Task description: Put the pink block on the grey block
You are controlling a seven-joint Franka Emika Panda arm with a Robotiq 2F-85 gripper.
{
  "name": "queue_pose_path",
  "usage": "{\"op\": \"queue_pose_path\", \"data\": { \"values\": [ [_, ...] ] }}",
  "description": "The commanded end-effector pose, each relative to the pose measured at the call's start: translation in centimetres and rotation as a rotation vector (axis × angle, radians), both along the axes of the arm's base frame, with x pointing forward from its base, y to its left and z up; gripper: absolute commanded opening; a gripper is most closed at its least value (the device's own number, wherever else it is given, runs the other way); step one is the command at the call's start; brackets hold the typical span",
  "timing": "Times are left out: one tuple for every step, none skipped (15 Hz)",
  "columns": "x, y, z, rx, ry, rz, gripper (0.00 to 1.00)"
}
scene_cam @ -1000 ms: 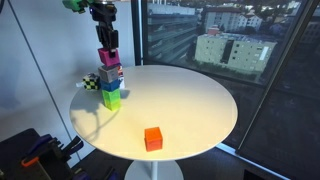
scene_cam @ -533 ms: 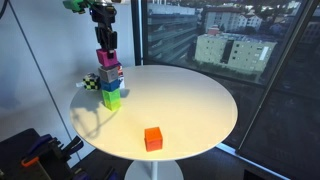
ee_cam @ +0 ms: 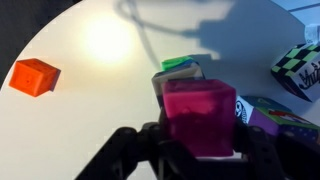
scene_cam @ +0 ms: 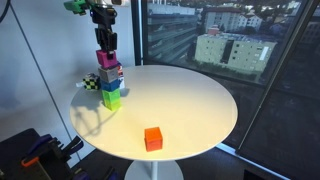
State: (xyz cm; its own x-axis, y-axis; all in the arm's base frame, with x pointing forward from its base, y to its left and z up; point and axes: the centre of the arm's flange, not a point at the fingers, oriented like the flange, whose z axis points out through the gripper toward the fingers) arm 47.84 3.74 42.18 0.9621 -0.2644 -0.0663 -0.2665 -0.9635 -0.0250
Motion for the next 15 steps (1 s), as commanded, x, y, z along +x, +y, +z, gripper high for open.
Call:
{"op": "queue_pose_path", "data": {
  "values": [
    [0.88, 0.59, 0.69, 0.012, 0.008, 0.000, 0.29],
    [0.94, 0.66, 0.67, 0.010, 0.007, 0.000, 0.29],
    [0.98, 0.70, 0.66, 0.009, 0.006, 0.000, 0.29],
    [1.05, 0.74, 0.65, 0.007, 0.006, 0.000, 0.29],
    [1.09, 0.76, 0.62, 0.006, 0.006, 0.000, 0.29],
    [1.13, 0.80, 0.55, 0.002, 0.008, -0.001, 0.29],
    [1.17, 0.81, 0.49, -0.001, 0.009, -0.002, 0.29],
    [1.20, 0.82, 0.44, -0.002, 0.010, -0.003, 0.29],
    [1.22, 0.81, 0.41, -0.005, 0.011, -0.005, 0.29],
    [1.23, 0.79, 0.39, -0.006, 0.012, -0.007, 0.29],
    [1.25, 0.78, 0.37, -0.008, 0.013, -0.008, 0.29],
    [1.27, 0.76, 0.33, -0.010, 0.014, -0.009, 0.29],
    [1.30, 0.75, 0.29, -0.012, 0.016, -0.010, 0.29],
    [1.33, 0.74, 0.26, -0.013, 0.017, -0.011, 0.29],
    [1.34, 0.73, 0.21, -0.015, 0.018, -0.012, 0.29]
  ]
}}
